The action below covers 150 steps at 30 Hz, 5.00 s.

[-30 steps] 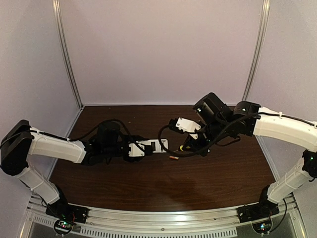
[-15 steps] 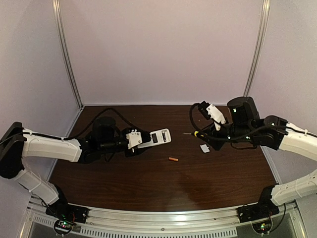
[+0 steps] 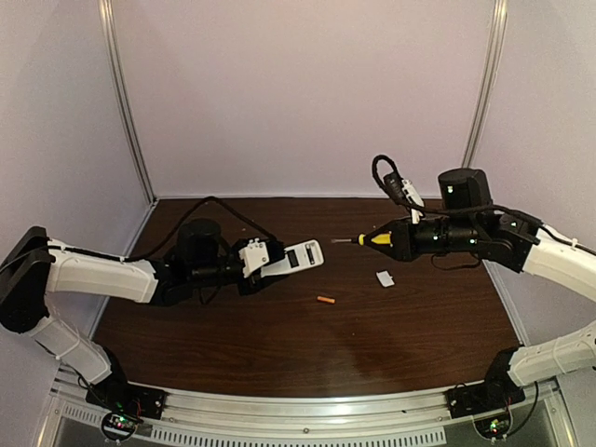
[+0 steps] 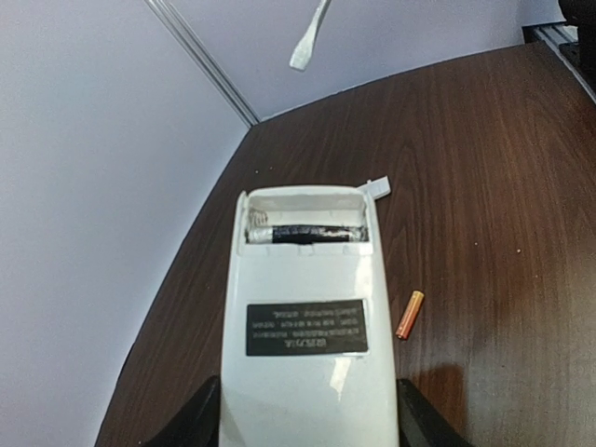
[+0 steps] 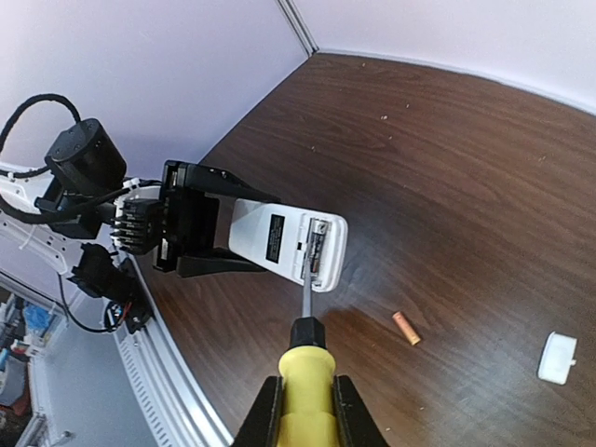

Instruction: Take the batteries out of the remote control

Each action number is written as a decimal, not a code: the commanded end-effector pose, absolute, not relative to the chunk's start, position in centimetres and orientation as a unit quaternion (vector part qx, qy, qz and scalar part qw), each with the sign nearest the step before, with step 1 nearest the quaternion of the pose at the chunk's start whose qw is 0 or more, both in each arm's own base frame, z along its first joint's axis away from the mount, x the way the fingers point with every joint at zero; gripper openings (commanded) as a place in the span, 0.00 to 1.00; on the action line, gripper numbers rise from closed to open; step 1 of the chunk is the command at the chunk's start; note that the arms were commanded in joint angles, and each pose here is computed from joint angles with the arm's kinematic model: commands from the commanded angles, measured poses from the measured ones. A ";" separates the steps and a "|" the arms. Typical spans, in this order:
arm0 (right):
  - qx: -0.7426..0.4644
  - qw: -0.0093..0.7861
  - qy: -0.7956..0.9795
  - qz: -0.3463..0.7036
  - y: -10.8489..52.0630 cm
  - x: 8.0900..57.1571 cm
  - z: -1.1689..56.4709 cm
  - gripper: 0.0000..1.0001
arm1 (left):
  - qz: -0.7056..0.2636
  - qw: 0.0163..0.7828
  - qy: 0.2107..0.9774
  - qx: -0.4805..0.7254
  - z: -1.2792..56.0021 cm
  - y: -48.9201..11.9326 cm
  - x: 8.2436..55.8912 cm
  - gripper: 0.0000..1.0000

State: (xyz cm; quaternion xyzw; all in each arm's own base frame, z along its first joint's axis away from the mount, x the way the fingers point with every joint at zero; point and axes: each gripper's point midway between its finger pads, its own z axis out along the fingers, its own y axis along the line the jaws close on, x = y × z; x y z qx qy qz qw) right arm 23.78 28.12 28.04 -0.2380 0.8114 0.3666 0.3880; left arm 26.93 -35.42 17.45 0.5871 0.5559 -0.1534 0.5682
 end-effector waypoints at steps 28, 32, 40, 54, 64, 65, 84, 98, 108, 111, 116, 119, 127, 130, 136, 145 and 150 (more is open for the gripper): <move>-0.225 0.235 0.873 0.363 30.7 24.3 25.5 0.00 | -0.208 0.561 0.530 0.601 18.9 -37.3 25.8 0.00; -0.228 0.234 0.878 0.349 30.5 24.5 25.2 0.00 | -0.207 0.562 0.531 0.600 18.9 -37.3 25.9 0.00; -0.226 0.236 0.878 0.350 30.5 24.6 25.1 0.00 | -0.211 0.560 0.532 0.599 18.9 -37.5 26.0 0.00; -0.226 0.243 0.883 0.332 30.6 25.5 24.5 0.00 | -0.210 0.559 0.536 0.597 18.8 -37.5 26.2 0.00; -0.224 0.239 0.882 0.338 30.9 25.6 24.0 0.00 | -0.211 0.559 0.537 0.596 18.8 -37.6 26.2 0.00; -0.225 0.237 0.881 0.342 31.0 25.5 24.0 0.00 | -0.212 0.559 0.537 0.596 18.8 -37.6 26.2 0.00; -0.222 0.185 0.884 0.367 31.8 24.5 21.2 0.00 | -0.219 0.564 0.534 0.590 19.5 -37.7 26.1 0.00; -0.152 0.141 0.915 0.345 30.0 25.9 18.1 0.00 | -0.219 0.560 0.534 0.594 19.4 -37.7 26.0 0.00; -0.111 0.119 0.928 0.336 29.6 26.2 17.3 0.00 | -0.220 0.555 0.534 0.599 19.1 -37.8 26.0 0.00; -0.100 0.105 0.934 0.328 29.5 26.3 16.8 0.00 | -0.219 0.552 0.535 0.601 18.8 -37.8 25.9 0.00; -0.082 0.089 0.938 0.324 29.5 26.3 16.4 0.00 | -0.219 0.551 0.535 0.602 18.8 -37.8 25.9 0.00; -0.068 0.075 0.938 0.331 29.6 26.3 16.3 0.00 | -0.218 0.548 0.536 0.605 18.5 -37.8 25.9 0.00; -0.035 0.054 0.939 0.338 29.5 26.4 15.9 0.00 | -0.216 0.545 0.536 0.607 18.4 -37.8 25.9 0.00; -0.036 0.052 0.936 0.345 29.8 26.4 16.0 0.00 | -0.215 0.544 0.537 0.608 18.4 -37.8 25.9 0.00; -0.111 0.116 0.938 0.308 28.8 27.3 17.5 0.00 | -0.213 0.543 0.535 0.611 18.4 -37.8 25.9 0.00; -0.162 0.214 0.913 0.308 28.3 28.5 21.7 0.00 | -0.235 0.537 0.529 0.613 18.5 -38.2 25.3 0.00; -0.161 0.223 0.913 0.302 28.1 28.6 22.2 0.00 | -0.237 0.537 0.528 0.613 18.6 -38.2 25.2 0.00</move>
